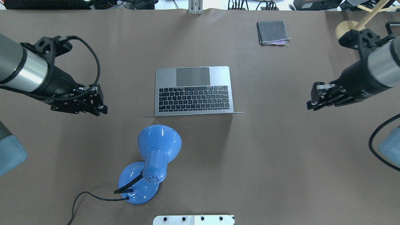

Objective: Close laptop

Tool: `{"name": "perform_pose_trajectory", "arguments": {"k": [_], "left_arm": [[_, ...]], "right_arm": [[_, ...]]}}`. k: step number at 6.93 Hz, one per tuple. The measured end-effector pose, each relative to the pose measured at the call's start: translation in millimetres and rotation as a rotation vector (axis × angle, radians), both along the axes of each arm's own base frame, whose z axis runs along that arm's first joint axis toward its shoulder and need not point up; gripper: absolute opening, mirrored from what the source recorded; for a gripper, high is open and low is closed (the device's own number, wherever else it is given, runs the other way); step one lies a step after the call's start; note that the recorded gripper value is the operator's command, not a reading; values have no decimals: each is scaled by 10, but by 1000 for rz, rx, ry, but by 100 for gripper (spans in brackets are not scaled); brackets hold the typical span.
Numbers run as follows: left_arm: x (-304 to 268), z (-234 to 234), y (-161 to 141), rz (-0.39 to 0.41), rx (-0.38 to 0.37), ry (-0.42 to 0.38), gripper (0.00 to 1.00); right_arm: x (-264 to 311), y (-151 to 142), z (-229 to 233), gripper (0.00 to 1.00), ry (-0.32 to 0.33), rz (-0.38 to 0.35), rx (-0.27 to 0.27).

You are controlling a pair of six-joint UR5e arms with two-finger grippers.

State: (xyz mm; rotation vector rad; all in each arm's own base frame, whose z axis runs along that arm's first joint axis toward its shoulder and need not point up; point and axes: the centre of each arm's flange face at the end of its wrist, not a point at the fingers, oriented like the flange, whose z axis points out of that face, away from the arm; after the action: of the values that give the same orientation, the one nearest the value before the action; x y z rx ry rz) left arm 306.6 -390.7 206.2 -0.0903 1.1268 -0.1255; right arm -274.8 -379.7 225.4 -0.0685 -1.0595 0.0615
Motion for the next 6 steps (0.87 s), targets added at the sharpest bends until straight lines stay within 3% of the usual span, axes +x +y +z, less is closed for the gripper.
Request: {"name": "perform_pose_trajectory", "arguments": {"k": [3, 6], "left_arm": [[466, -168, 59, 17, -3, -4, 0], [831, -220, -7, 17, 6, -28, 0]], "right_arm": [[-612, 342, -319, 0, -8, -2, -39], [-948, 206, -362, 0, 24, 26, -15]]}}
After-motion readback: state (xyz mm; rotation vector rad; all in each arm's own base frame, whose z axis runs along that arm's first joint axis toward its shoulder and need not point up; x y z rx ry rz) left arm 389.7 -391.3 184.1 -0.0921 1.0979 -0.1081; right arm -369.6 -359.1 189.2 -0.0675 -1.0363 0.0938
